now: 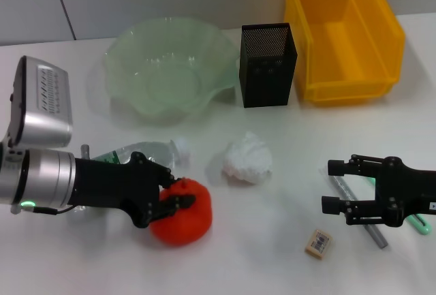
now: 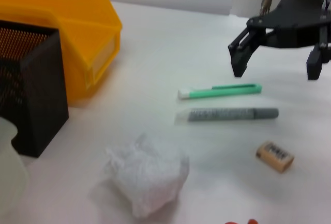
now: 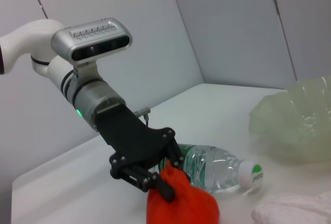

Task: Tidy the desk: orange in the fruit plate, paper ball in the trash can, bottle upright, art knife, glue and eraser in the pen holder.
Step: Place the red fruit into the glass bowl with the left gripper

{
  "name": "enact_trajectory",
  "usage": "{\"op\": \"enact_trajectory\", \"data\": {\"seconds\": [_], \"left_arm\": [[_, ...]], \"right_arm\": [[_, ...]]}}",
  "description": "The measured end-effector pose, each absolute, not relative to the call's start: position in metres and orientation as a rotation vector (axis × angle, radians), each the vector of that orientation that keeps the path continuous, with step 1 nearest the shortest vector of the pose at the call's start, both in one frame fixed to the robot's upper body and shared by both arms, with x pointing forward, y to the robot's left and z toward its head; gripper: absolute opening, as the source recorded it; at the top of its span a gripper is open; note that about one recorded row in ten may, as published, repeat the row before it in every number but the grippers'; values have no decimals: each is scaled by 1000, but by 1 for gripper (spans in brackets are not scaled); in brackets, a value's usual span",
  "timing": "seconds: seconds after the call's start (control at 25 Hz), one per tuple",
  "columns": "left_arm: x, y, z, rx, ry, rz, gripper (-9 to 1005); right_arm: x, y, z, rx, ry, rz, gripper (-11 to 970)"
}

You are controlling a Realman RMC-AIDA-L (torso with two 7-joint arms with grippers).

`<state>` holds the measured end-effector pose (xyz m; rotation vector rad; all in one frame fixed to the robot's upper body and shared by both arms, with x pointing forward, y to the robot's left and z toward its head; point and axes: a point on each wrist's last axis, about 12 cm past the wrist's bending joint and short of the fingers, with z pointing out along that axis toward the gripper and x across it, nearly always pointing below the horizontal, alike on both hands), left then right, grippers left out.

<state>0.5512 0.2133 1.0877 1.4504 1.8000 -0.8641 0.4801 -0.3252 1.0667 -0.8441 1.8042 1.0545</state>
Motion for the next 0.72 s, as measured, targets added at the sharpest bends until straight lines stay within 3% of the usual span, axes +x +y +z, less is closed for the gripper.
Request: {"op": "enact_trajectory", "data": {"seconds": [0.2,0.36,0.72], "left_arm": [[551,213,1108,1348,1700,-1015,226],[557,215,1128,1189,1572,-1078,171],[598,215,1131,695,1450,-947,134]], "right_arm": [[480,-325,1066,-845,1805,1056,827],[478,-325,1066,-840,1807,1058,827],[476,-325,1065,-834,1806,1068,827]]}}
